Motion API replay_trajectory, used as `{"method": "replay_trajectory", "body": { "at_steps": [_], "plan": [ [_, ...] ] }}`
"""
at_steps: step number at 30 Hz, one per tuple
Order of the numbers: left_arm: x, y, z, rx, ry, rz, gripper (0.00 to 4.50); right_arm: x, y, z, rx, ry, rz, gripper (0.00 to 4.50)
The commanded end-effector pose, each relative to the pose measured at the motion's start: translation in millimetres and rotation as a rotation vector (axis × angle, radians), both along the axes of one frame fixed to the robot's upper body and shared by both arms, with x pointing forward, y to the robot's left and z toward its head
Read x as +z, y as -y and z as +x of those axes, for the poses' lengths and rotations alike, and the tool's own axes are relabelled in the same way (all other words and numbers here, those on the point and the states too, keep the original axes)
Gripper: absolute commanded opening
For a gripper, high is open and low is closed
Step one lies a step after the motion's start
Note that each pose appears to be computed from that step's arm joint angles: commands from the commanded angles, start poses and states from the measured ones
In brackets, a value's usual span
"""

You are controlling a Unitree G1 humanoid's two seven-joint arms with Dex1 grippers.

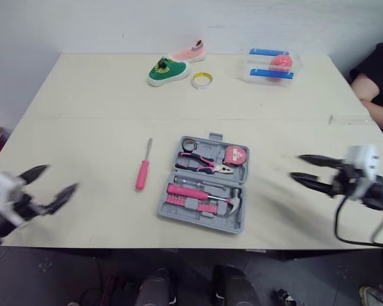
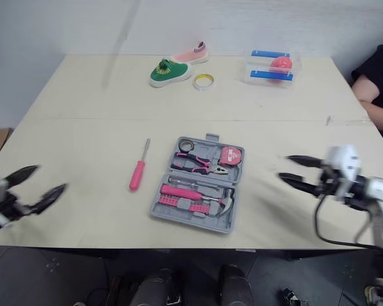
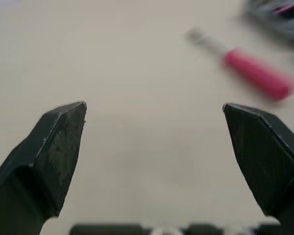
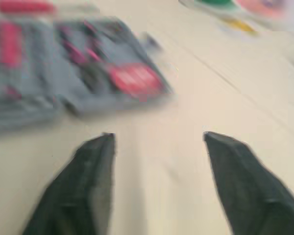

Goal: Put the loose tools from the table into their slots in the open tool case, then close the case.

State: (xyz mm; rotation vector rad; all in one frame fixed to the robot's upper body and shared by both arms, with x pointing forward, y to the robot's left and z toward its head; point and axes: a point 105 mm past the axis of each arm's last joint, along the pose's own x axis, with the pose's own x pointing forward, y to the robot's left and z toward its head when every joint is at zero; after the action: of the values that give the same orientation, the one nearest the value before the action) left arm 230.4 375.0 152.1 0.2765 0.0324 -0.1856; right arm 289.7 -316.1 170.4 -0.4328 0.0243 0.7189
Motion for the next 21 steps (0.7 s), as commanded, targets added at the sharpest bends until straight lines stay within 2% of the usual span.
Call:
{"method": "replay_trajectory", "body": {
  "at_steps": [1, 4, 6, 10, 13, 17, 21],
  "plan": [
    [4.6, -31.5, -7.1, 0.136, 0.025, 0.05, 4.5, 10.5, 53.2, -9.5, -0.185, 0.119, -0.051, 4.41],
    [-0.7, -51.3, -12.4, 0.228, 0.005, 0.042, 4.5, 3.6, 88.7, -22.2, -0.325, 0.144, -0.137, 4.41],
    [-0.1, -58.8, -16.8, 0.261, 0.007, 0.027, 4.5, -1.4, 96.8, -31.4, -0.334, 0.142, -0.184, 4.41],
    [-1.9, -48.1, -16.8, 0.233, 0.0, 0.022, 4.5, -7.7, 95.7, -29.9, -0.328, 0.138, -0.147, 4.41],
    [2.9, -31.6, -6.5, 0.201, 0.021, -0.004, 4.5, -6.5, 79.0, -19.3, -0.265, 0.165, -0.062, 4.41],
    [23.4, 5.9, 12.1, 0.098, 0.065, -0.061, 4.5, -4.2, 36.0, -4.7, -0.104, 0.209, 0.057, 4.41],
    [40.9, 43.8, 23.4, 0.015, 0.083, -0.082, 4.5, 12.1, -3.8, 4.4, 0.012, 0.283, 0.155, 4.41]
  ]
}}
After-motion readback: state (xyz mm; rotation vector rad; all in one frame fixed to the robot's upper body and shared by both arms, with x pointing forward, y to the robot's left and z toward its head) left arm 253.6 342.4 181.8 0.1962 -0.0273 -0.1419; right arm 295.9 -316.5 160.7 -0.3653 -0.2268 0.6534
